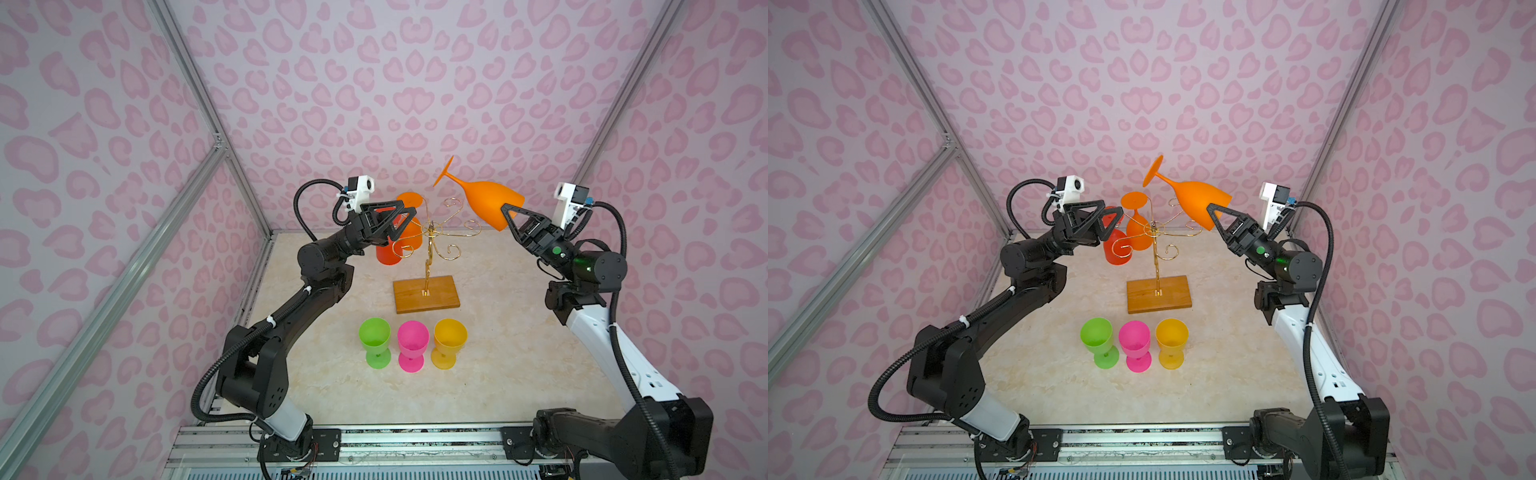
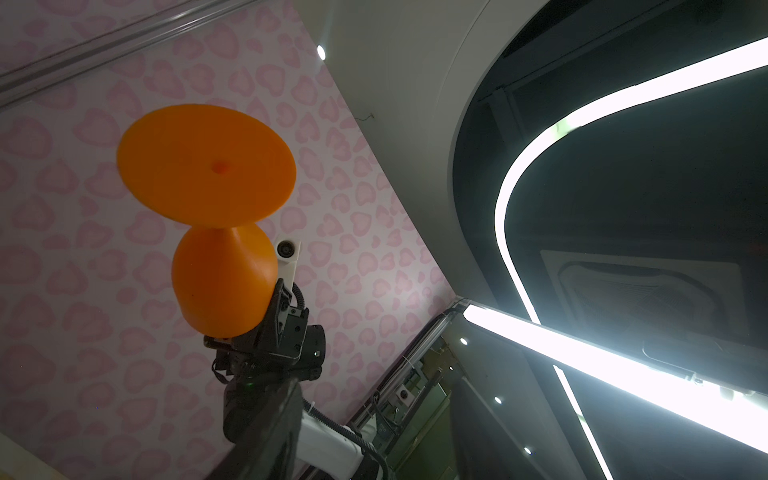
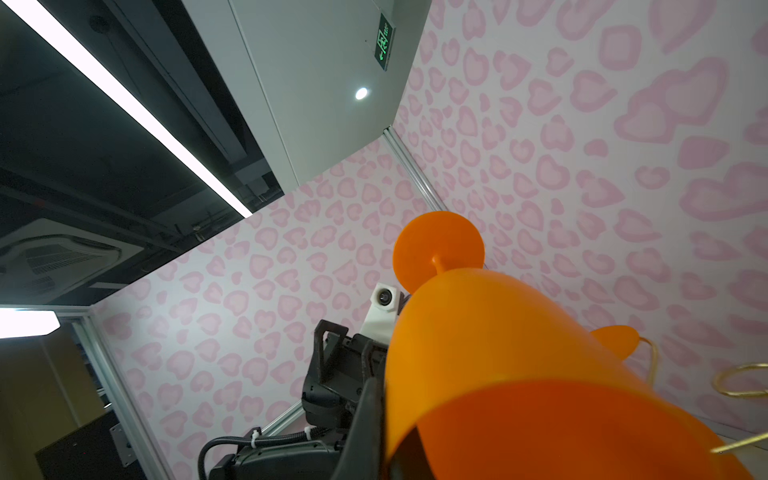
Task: Take the wine glass off the wine glass rack
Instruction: 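Open the left gripper off the foot while the right gripper carries the glass away, then lower the orange glass upright beside the yellow glass with the right gripper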
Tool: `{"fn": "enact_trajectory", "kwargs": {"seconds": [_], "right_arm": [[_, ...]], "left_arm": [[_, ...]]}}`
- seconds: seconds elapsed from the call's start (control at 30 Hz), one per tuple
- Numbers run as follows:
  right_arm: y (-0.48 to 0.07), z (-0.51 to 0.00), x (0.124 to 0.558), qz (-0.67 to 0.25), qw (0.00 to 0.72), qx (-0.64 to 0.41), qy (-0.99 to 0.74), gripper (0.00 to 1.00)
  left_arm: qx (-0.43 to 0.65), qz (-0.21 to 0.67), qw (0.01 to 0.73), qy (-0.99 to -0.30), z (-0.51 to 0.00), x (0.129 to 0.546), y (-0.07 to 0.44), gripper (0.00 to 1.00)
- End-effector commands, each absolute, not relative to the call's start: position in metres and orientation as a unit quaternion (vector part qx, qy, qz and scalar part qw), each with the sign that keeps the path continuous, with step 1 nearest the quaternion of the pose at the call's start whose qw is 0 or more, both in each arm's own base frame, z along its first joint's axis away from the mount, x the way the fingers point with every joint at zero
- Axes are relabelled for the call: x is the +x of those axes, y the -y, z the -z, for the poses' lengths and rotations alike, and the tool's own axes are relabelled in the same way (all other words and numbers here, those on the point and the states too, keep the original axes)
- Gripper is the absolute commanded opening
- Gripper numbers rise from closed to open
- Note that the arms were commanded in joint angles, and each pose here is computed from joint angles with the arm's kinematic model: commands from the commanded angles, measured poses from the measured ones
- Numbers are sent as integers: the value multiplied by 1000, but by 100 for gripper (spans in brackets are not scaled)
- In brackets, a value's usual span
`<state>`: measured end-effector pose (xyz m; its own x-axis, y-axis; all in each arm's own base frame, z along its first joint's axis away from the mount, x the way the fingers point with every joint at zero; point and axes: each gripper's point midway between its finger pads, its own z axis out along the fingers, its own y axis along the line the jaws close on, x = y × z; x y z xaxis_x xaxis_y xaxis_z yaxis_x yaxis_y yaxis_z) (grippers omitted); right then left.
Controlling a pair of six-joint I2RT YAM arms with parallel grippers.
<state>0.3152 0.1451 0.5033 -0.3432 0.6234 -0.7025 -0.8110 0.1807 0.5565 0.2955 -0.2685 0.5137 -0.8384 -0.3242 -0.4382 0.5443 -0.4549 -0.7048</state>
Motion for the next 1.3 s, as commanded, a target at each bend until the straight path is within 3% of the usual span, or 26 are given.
{"fn": "enact_trajectory", "kwargs": {"seconds": [0.0, 0.17, 0.4, 0.9, 1.27], "right_arm": [[-132, -464, 339, -537, 574, -49, -617, 0], [-99, -442, 338, -399, 598, -14, -694, 0], [-62, -417, 339, -305, 588, 34, -749, 0], [-57, -296, 351, -180, 401, 0, -898, 0], [-94, -235, 320, -129, 282, -77, -948, 0]], "left_arm": [[161, 810, 302, -477, -510, 288, 271, 61], [175, 766, 343, -515, -506, 285, 270, 63], [172, 718, 388, -551, -502, 284, 265, 65], [167, 675, 425, -579, -503, 287, 258, 66], [162, 668, 426, -589, -503, 295, 258, 66]]}}
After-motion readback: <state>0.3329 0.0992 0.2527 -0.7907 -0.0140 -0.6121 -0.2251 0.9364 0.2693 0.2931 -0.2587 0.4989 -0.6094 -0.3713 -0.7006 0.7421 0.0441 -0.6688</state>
